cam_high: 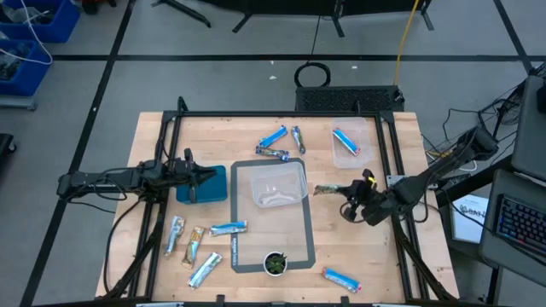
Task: Pick and place Granola Bars by type
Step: Put the red granola bar into the right transparent bin
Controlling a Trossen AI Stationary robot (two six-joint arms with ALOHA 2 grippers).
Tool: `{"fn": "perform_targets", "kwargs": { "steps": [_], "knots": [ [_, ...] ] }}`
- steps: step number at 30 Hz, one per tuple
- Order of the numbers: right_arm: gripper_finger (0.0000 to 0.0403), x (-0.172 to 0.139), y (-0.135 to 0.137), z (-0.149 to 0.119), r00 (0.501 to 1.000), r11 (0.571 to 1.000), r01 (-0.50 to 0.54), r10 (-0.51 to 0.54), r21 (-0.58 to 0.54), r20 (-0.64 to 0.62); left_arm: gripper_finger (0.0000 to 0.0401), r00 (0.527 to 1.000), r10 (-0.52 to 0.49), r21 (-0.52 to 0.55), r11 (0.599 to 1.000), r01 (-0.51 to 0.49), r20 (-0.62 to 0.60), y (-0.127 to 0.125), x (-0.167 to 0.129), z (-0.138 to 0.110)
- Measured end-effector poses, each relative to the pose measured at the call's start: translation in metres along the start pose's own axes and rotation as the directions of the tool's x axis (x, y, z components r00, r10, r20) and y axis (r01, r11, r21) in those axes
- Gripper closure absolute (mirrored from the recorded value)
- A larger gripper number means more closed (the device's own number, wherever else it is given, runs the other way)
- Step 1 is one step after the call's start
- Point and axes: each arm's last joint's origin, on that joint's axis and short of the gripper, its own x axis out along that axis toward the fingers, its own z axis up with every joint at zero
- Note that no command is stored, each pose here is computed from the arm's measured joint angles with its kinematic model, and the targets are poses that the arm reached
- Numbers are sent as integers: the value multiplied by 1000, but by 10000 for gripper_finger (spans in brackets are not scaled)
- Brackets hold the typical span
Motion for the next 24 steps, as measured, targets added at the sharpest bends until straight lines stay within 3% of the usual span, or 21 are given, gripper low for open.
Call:
{"fn": "perform_targets", "kwargs": {
  "steps": [15, 24],
  "knots": [
    [403, 1, -20, 26, 993, 997, 50, -44, -53, 109, 359, 1000, 0, 0, 1000, 0, 0, 0, 0, 0],
    [403, 1, -26, 30, 992, 994, 60, -50, -88, 113, 359, 1000, 0, 0, 1000, 0, 0, 0, 0, 0]
  ]
}}
